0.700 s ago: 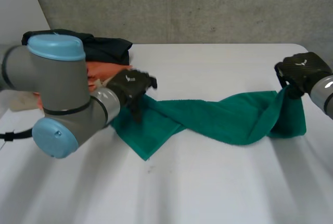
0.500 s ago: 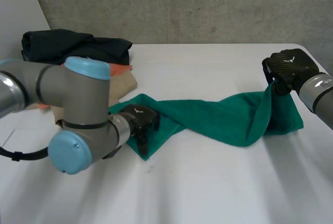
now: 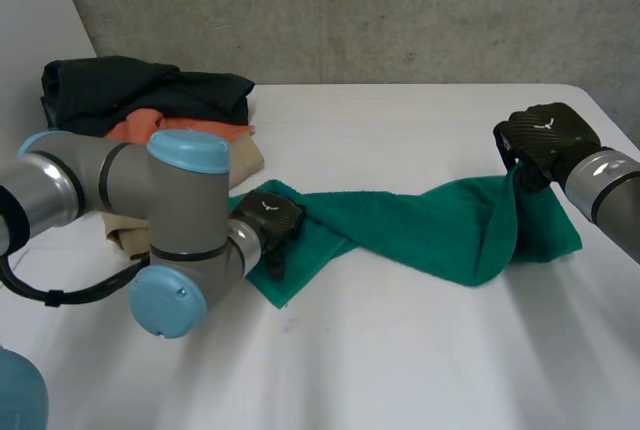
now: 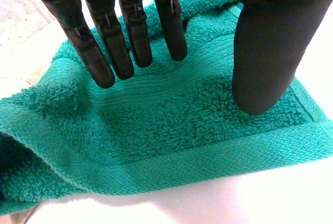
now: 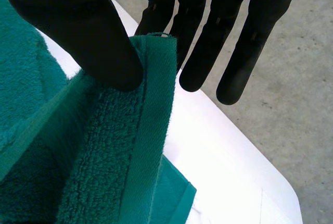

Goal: Fold the laundry.

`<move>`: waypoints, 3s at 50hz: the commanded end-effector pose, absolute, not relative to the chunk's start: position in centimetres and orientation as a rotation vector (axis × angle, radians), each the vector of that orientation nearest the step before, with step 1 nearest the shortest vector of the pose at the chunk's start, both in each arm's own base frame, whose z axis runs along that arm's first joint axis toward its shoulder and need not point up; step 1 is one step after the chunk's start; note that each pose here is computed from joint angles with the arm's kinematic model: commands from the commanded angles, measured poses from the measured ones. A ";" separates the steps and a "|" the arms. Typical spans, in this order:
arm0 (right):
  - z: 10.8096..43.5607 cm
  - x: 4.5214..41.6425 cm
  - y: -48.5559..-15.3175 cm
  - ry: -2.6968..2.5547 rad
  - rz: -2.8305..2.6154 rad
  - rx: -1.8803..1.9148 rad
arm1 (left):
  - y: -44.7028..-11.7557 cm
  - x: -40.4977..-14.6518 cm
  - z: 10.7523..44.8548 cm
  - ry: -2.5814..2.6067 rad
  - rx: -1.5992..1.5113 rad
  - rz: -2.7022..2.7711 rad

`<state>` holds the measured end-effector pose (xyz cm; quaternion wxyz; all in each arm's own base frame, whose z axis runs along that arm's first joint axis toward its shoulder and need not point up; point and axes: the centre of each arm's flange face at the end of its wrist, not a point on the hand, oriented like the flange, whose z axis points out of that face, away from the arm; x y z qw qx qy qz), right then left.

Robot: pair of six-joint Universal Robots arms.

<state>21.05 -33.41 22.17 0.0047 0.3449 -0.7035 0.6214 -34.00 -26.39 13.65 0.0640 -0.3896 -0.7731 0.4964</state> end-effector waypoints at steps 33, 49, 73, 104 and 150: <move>24.3 20.4 -33.2 -2.160 1.976 1.095 | -25.5 -35.0 13.2 -2.276 -1.305 1.535; 24.1 20.5 -33.2 -2.160 1.975 1.101 | -27.2 -35.0 12.3 -2.307 -1.328 1.640; 33.2 16.1 -32.9 -1.972 2.079 0.880 | -26.7 -29.8 30.7 -2.045 -0.973 2.058; 36.5 17.0 -44.5 -1.599 2.498 0.453 | -35.3 -31.7 36.3 -1.717 -0.885 2.178; 16.9 19.1 -34.6 -2.262 1.913 0.943 | -30.2 -29.6 16.2 -2.260 -1.234 1.655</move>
